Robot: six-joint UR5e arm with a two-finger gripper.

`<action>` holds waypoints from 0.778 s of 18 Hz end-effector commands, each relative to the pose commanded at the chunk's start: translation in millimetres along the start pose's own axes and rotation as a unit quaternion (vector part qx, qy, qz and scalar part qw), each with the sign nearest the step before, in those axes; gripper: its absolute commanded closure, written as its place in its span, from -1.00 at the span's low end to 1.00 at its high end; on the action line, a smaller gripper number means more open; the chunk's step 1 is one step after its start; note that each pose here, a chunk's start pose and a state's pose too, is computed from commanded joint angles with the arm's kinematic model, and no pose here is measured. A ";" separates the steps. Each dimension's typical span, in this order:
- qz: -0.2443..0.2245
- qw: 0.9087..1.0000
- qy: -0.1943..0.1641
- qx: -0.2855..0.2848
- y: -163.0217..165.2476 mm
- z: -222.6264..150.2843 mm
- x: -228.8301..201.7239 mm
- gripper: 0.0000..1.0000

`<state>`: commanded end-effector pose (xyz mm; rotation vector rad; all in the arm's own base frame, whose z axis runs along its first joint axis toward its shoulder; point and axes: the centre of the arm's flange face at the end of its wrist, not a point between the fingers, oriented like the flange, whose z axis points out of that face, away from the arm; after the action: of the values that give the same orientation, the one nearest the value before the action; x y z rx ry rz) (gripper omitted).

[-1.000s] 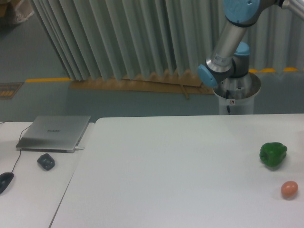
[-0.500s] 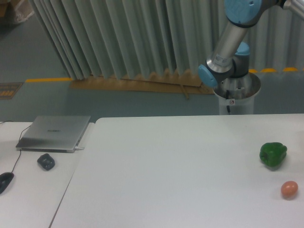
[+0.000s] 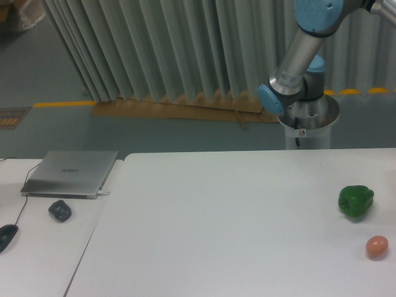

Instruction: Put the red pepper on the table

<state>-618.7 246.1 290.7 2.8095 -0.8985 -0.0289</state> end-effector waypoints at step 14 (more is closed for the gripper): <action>-0.018 0.999 0.035 0.026 -16.0 -66.1 30.9 0.17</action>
<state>-579.2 252.6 353.8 2.8536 -0.8459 0.0879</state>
